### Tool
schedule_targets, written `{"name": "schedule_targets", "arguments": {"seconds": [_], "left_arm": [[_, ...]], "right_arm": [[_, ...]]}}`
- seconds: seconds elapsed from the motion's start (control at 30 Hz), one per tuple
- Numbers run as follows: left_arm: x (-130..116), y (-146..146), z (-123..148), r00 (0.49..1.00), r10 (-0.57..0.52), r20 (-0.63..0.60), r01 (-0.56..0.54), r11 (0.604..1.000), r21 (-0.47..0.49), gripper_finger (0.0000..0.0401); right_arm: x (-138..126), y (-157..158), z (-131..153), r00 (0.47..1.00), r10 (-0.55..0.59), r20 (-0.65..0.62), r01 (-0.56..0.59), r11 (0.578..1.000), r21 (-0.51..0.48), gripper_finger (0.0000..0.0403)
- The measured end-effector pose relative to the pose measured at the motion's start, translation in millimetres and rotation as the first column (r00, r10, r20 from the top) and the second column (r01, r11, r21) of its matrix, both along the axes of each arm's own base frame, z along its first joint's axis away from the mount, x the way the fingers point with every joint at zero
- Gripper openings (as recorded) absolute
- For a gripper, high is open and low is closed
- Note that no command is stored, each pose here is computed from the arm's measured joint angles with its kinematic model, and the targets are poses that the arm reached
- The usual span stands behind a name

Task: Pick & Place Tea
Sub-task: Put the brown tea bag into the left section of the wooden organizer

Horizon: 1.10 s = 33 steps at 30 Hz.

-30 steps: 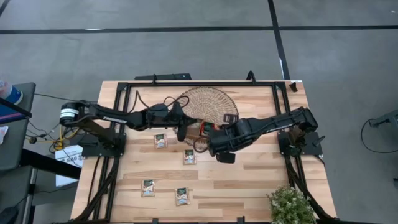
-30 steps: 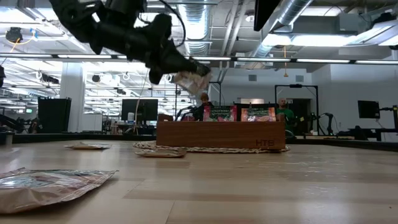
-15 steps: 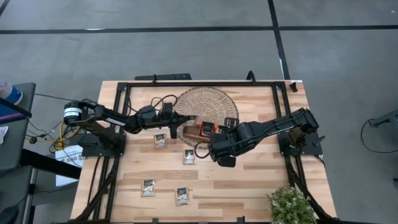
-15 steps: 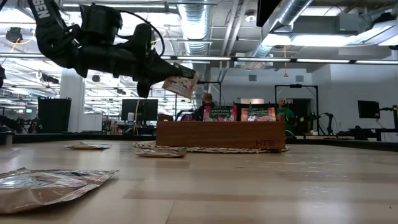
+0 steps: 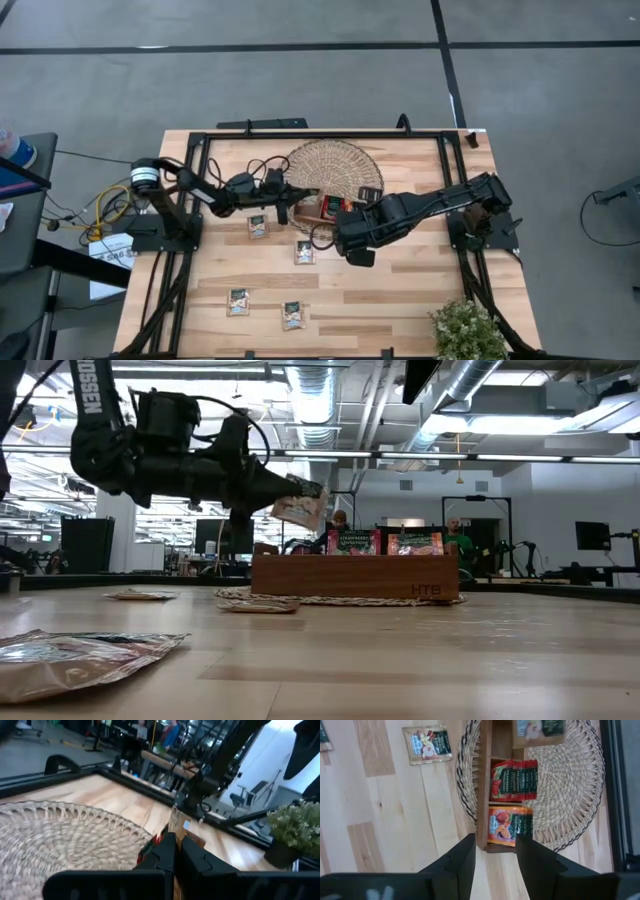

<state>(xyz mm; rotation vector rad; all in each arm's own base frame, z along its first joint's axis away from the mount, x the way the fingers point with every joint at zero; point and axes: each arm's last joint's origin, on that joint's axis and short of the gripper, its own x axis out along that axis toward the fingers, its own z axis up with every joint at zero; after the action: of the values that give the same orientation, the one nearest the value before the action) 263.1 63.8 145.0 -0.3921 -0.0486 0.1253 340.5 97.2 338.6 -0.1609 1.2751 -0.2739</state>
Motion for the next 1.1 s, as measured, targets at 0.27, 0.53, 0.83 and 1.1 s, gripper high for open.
{"name": "schedule_targets", "arguments": {"seconds": [0.27,0.53,0.83,1.1], "left_arm": [[2.5,0.0,-12.9,0.999,-0.013,-0.032,0.013,1.0,-0.009,0.0],[3.4,1.0,-18.6,0.999,0.009,-0.046,-0.009,1.0,0.019,0.0],[1.6,13.0,-29.2,0.996,0.053,-0.071,-0.052,0.999,0.012,0.0],[1.4,13.7,-29.3,0.997,0.039,-0.07,-0.038,0.999,0.009,0.0]], "right_arm": [[0.1,0.0,-0.1,1.0,-0.008,0.002,0.008,1.0,0.003,0.0134],[0.1,0.1,-0.1,1.0,-0.008,0.003,0.008,1.0,0.003,0.0132],[0.9,0.3,0.0,1.0,-0.008,0.011,0.008,1.0,0.007,0.0134],[3.8,0.0,0.4,0.999,-0.012,0.037,0.011,1.0,0.015,0.0134]]}}
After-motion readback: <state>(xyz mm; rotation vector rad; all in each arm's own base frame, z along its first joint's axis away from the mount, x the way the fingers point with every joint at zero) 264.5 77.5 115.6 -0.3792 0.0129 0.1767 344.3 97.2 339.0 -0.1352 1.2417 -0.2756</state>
